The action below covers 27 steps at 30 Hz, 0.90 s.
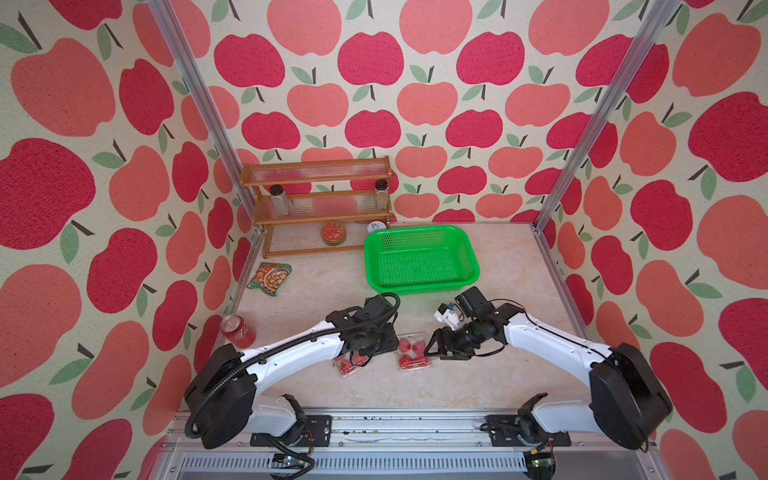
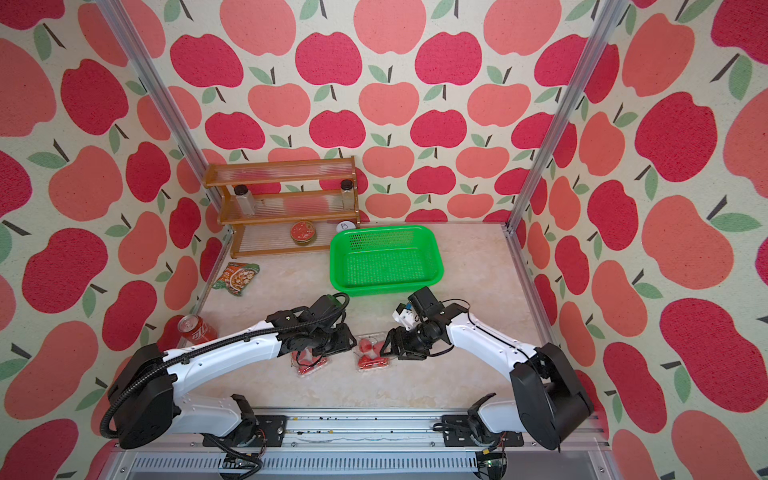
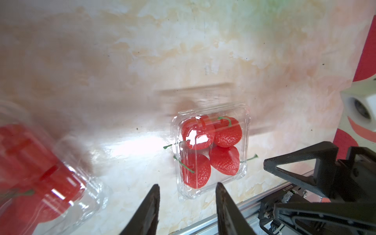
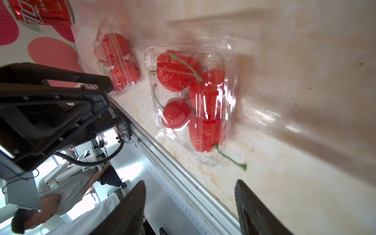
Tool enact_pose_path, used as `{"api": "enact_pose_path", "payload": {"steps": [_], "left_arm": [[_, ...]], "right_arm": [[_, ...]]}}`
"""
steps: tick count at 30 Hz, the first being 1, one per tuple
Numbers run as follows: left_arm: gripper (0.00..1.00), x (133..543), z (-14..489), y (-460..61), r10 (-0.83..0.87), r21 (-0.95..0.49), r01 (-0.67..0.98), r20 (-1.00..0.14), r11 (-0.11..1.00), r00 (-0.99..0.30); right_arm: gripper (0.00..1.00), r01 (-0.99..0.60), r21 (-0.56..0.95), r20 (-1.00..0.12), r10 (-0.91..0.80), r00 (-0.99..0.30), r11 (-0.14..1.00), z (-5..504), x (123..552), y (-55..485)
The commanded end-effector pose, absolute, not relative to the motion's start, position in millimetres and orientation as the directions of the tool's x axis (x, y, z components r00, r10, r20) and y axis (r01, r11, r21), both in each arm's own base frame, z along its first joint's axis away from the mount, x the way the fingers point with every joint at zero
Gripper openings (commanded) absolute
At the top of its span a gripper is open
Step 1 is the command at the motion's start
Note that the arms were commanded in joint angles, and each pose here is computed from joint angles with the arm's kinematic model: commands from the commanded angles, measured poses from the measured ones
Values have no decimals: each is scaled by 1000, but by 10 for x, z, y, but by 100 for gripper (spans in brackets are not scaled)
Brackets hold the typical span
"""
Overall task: Pack strawberries into containers
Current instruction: Close the packing box at the center of the board, then reset both arms
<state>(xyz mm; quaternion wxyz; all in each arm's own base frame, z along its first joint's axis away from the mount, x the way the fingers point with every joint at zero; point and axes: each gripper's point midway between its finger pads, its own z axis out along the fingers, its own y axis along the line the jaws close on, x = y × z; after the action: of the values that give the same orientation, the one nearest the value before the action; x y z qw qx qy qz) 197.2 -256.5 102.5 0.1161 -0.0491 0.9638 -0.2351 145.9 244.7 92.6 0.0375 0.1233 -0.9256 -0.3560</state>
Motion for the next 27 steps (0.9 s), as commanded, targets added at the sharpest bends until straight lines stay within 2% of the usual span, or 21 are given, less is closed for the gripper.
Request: {"api": "enact_pose_path", "payload": {"steps": [1,2,3,5,7,11,15,18,21,25,27], "left_arm": [[60,2091,1279,-2362,-210,-466,-63,-271,883,-939],[67,2125,1360,-2306,-228,-479,-66,-290,875,-929],[73,2164,1455,-2226,-247,-485,-68,-316,872,-916],[99,2250,1655,-2014,-284,-480,-75,-379,874,-881],[99,2350,1892,-1723,-326,-458,-91,-465,884,-823],[99,2546,2256,-986,-402,-388,-184,-613,903,-681],[99,2668,2402,-128,-430,-271,-358,-745,894,-510],[99,2826,2280,311,-396,-203,-417,-799,886,-452],[99,2996,2004,619,-402,-183,-458,-800,870,-444],[99,3356,1716,705,-346,-170,-397,-835,902,-429],[99,3519,1520,724,-294,-117,-369,-833,922,-469]], "right_arm": [[84,-163,585,6,-205,-979,794,914,1356,2159],[98,-163,571,-11,-191,-981,804,953,1357,2112],[99,-163,557,-28,-177,-984,815,1001,1365,2066],[99,-175,524,-85,-154,-984,833,1122,1415,1980],[99,-207,483,-183,-133,-974,851,1271,1543,1903],[99,-268,332,-464,-91,-881,904,1639,2065,1693],[99,-205,169,-662,-43,-748,964,1898,2631,1310],[99,-112,94,-725,-9,-688,989,1914,2914,964],[99,0,49,-766,37,-642,999,1875,3122,625],[99,50,-31,-794,6,-607,998,1760,3328,370],[99,54,-77,-802,-30,-597,996,1665,3436,289]]}}
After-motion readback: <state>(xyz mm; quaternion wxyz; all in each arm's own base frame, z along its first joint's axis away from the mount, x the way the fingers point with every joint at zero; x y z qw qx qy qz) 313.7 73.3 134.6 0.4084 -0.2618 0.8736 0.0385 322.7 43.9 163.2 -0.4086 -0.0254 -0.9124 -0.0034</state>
